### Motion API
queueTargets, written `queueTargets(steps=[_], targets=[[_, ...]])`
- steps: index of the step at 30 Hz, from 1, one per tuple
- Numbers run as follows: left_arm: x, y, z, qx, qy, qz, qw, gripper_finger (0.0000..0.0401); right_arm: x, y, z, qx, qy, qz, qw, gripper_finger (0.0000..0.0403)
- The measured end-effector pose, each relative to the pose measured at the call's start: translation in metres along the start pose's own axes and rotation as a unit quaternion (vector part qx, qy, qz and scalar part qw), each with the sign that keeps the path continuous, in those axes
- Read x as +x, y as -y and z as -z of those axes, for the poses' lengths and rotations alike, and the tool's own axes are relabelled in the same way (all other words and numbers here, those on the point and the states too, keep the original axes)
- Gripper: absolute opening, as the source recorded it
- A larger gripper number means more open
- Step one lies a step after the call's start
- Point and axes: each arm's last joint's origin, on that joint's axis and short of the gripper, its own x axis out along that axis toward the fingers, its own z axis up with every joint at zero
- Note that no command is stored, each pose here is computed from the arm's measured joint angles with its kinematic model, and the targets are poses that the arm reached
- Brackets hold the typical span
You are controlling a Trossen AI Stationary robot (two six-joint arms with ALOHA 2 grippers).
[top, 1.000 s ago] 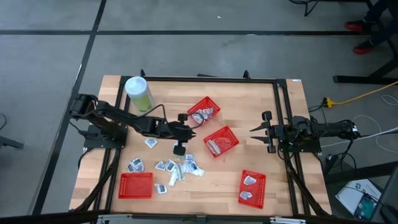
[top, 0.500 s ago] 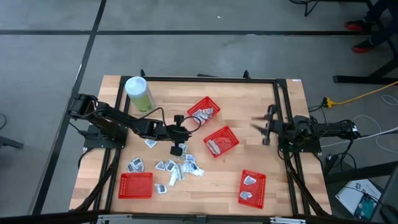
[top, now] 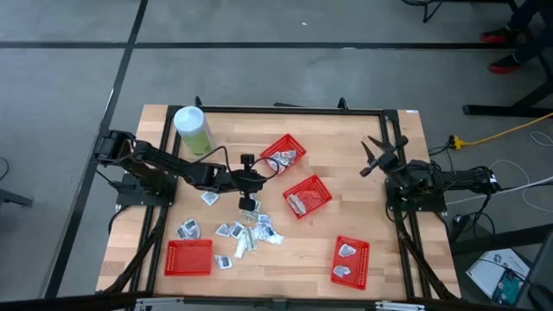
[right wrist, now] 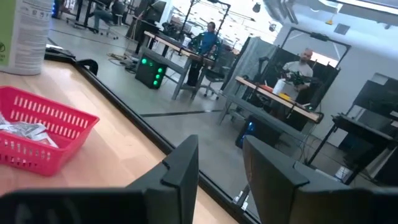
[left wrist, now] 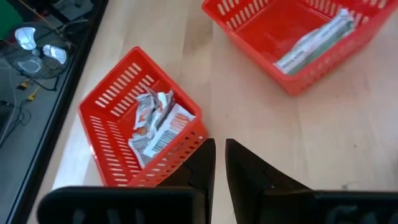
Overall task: Pick & Place First Aid Supplies
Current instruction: Put the gray towelette pad into the red container
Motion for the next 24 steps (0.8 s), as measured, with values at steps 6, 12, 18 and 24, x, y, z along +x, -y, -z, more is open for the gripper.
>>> queueTargets(steps=[6, 12, 18, 24], targets=[[0.002, -0.005, 0.002, -0.011, -0.007, -0.006, 1.000, 0.0031, 0.000, 0.000, 0.000, 0.001, 0.000, 0.001, 1.000, 0.0126], [-0.008, -0.001, 0.005, -0.027, -0.031, 0.010, 0.999, 0.0031, 0.000, 0.000, 0.000, -0.078, 0.000, 0.000, 0.997, 0.0126], [-0.030, -0.009, 0.000, -0.065, -0.019, 0.012, 0.998, 0.0031, 0.000, 0.000, 0.000, -0.091, 0.001, -0.003, 0.996, 0.0126], [-0.044, -0.016, -0.003, -0.095, -0.006, 0.011, 0.995, 0.0031, 0.000, 0.000, 0.000, -0.072, 0.002, -0.004, 0.997, 0.0126]])
